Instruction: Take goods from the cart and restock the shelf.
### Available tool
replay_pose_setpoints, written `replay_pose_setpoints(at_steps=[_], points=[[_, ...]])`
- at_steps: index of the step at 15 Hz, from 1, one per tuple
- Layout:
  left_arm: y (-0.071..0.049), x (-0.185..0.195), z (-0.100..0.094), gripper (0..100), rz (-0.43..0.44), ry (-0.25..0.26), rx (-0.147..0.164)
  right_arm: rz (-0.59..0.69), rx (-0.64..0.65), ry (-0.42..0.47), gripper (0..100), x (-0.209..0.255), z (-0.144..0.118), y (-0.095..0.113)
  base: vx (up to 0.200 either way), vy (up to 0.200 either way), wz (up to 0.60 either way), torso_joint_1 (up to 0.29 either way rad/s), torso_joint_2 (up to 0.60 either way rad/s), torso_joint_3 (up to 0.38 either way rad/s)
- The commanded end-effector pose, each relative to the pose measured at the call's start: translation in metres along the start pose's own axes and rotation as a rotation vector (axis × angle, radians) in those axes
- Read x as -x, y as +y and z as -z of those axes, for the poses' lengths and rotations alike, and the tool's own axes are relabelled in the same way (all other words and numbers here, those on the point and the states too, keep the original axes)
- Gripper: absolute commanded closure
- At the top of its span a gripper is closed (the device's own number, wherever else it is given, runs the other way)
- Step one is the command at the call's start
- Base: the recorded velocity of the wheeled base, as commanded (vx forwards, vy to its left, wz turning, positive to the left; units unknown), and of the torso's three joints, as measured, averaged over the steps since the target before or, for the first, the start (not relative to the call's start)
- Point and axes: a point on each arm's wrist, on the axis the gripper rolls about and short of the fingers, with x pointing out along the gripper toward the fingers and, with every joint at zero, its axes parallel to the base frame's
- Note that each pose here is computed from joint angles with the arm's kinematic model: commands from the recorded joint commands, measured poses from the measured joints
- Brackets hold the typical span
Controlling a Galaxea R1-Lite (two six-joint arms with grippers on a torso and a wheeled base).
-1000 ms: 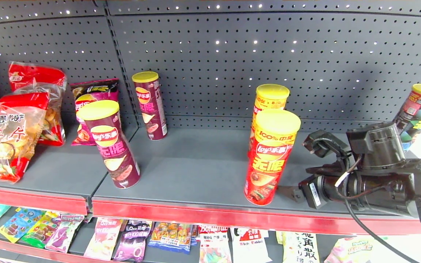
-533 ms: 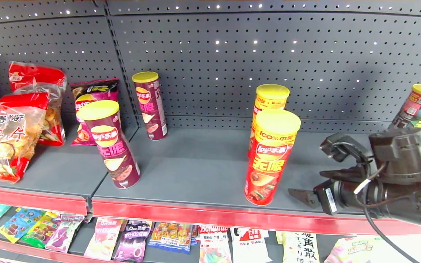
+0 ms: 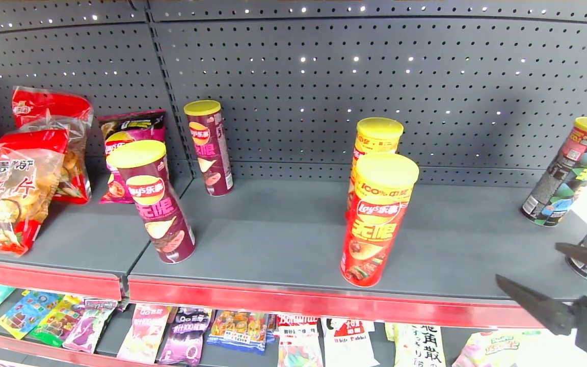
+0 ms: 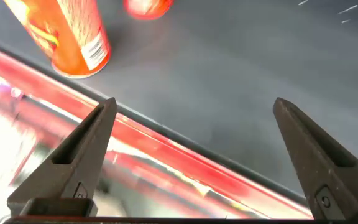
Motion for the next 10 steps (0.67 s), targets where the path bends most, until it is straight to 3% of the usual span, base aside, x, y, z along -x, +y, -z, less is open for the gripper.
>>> replay_pose_setpoints(at_steps=[1,3,4,5,6,8,10], points=[[0.0,0.0,0.0,0,-0.001,0.001,0.016,0.321,-0.071,-0.189,0,0.074,0.026,-0.022,0.0,0.0,0.0,0.0,0.0,0.0],[0.0,0.0,0.0,0,-0.002,0.003,0.036,0.469,-0.095,-0.154,0,0.098,0.034,-0.023,0.0,0.0,0.0,0.0,0.0,0.0],[0.0,0.0,0.0,0,-0.001,0.003,0.039,0.596,-0.122,-0.064,0,0.118,0.042,-0.016,0.0,0.0,0.0,0.0,0.0,0.0],[0.0,0.0,0.0,0,0.001,0.003,0.039,0.607,-0.125,-0.05,0,0.119,0.043,-0.015,0.0,0.0,0.0,0.0,0.0,0.0],[0.0,0.0,0.0,0,0.001,0.001,0.041,0.632,-0.171,0.05,0,0.126,0.066,-0.003,0.0,0.0,0.0,0.0,0.0,0.0],[0.0,0.0,0.001,0,0.002,0.001,0.042,0.383,-0.147,-0.044,0,0.122,0.099,0.009,0.0,0.0,0.0,0.0,0.0,0.0],[0.0,0.0,0.001,0,0.018,0.003,0.045,0.273,-0.123,-0.114,0,0.113,0.12,0.011,0.0,0.0,0.0,0.0,0.0,0.0]])
